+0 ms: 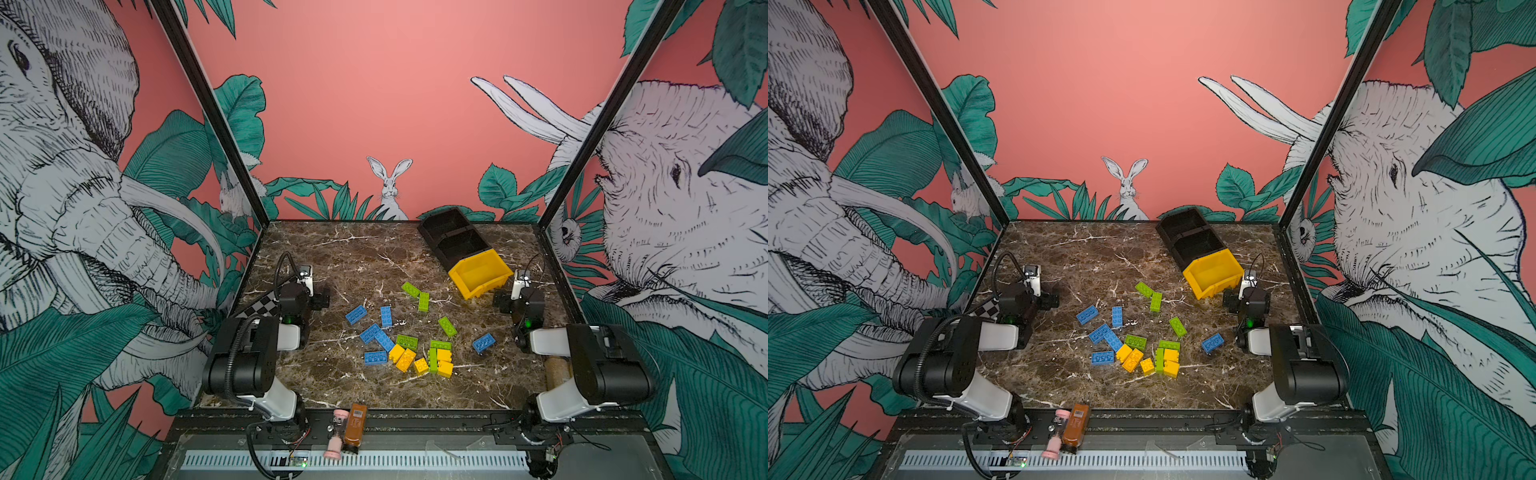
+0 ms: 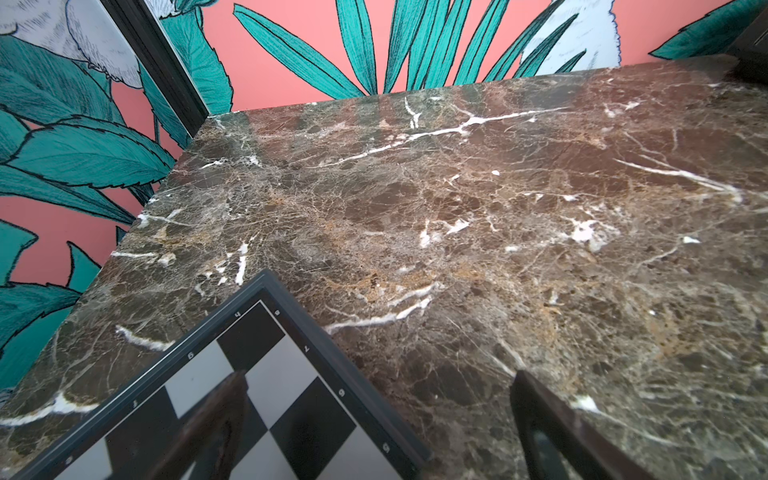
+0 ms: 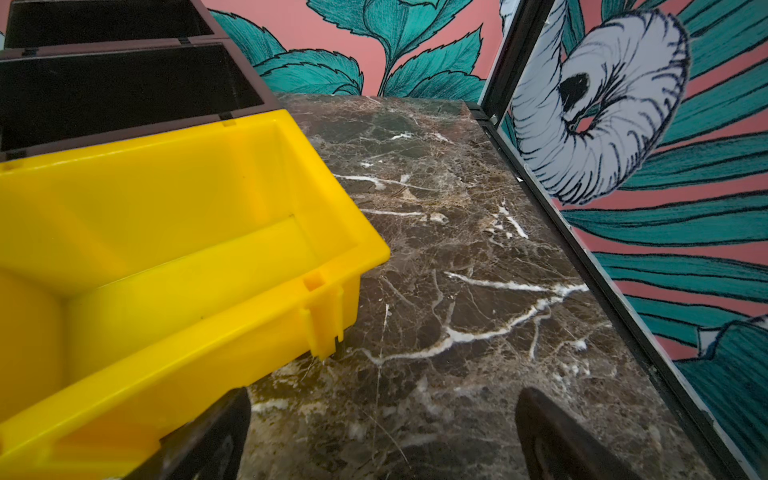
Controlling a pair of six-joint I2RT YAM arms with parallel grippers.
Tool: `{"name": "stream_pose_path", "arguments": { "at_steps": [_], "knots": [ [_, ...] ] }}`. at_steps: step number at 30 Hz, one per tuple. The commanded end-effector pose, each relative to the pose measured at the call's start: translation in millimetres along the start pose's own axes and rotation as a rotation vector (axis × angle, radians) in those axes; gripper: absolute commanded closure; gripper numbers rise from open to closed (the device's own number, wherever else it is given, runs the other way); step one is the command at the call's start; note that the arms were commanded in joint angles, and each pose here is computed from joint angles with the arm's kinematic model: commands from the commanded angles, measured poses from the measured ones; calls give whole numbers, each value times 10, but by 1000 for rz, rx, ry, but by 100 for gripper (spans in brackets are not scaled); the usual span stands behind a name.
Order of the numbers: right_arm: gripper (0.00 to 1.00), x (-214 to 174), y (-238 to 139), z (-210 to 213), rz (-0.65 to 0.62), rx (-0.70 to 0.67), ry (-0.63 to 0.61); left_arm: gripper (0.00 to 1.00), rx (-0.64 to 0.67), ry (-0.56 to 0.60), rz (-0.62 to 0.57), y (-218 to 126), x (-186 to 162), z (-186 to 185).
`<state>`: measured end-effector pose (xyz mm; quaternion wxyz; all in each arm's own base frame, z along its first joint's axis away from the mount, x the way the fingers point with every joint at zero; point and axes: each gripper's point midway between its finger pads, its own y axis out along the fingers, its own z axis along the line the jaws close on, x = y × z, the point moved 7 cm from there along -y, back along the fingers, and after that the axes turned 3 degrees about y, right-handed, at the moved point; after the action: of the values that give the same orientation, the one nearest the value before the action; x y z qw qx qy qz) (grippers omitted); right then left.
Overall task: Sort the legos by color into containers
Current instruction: 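Reach the right gripper toward the yellow bin beside the black bins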
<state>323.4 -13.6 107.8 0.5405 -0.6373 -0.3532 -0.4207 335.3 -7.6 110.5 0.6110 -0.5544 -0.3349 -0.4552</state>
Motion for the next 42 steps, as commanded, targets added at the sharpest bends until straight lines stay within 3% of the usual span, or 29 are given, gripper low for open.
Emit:
{"name": "stream_pose_path", "arguments": {
  "at_steps": [1,6,11,15,19,23,26,29,33,37,42],
  "knots": [
    [2,111,6,21,-37,-6,-9,1,-4,14,-27,-10,93,-2],
    [2,151,4,59,-46,22,-20,1,-46,41,-34,-9,168,-44],
    [2,413,-218,-6,7,-5,20,1,-156,73,150,-51,656,-208],
    [7,703,-567,20,92,64,112,1,-269,123,92,-239,951,-530],
    [7,903,-893,57,160,138,194,1,-508,169,-7,-399,1218,-1122],
    [10,1141,-1049,120,175,219,279,1,-629,204,40,-412,1467,-1558],
    [15,1273,-910,377,298,336,286,1,-654,150,-4,-473,1545,-1588],
    [13,1304,-725,625,335,299,210,1,-628,157,0,-645,1499,-1490],
    [12,1250,-379,882,373,293,222,1,-518,168,49,-906,1317,-1260],
    [12,1101,-11,1039,437,249,211,1,-396,117,12,-1223,1158,-1002],
    [11,1017,320,1177,447,236,237,1,-346,59,-47,-1529,986,-823]
  ]
}}
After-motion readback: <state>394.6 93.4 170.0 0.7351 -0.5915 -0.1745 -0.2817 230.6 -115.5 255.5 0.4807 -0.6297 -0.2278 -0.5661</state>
